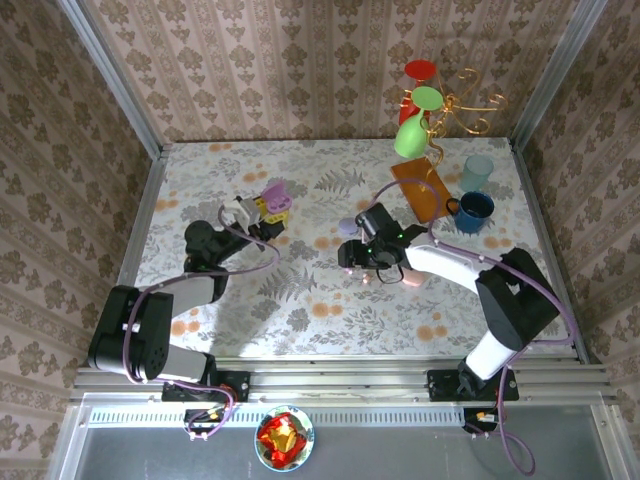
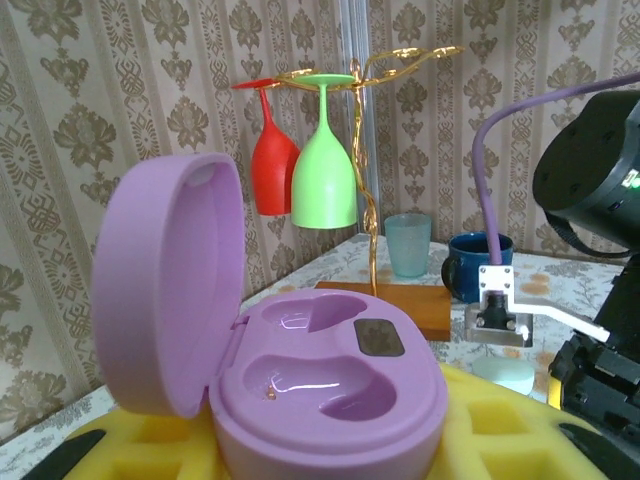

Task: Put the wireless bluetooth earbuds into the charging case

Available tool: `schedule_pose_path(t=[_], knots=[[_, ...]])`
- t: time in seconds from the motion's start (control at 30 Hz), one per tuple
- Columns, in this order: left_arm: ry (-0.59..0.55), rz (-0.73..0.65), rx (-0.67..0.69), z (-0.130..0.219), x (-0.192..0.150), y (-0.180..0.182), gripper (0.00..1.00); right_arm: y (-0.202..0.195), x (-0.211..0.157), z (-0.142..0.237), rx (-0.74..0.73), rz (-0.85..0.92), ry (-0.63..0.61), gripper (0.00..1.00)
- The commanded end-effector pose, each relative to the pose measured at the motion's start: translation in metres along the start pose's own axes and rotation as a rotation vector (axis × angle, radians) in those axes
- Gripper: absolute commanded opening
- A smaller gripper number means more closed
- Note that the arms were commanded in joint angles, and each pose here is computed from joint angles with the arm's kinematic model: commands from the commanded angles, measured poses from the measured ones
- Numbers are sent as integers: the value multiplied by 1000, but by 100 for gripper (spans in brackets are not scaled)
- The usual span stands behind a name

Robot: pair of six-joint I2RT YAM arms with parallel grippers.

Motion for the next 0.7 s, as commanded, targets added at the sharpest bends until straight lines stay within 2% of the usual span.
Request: schedule_pose_path(t=[0.0,0.3,0.67], knots=[[-20,-54,-26,8,2,-6,25,-1,-5,-14,-25,-24,29,65],[0,-17,0,19,-6,-3,25,9,-6,-47,13,-14,79,57],[6,-16,5,21,-8,-2,26,17,0,-55,9,46,99,54]])
Point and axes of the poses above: each hand's point on the last joint's axis, 136 mm out from that joint toward the fingers, its own z axis back along the fingers, its own y axis along the line the jaws close on, x = y × z, the point moved 4 cm from there along z, back along the fingers, and after that the axes turned 1 degree about z, right-handed, at the moved point
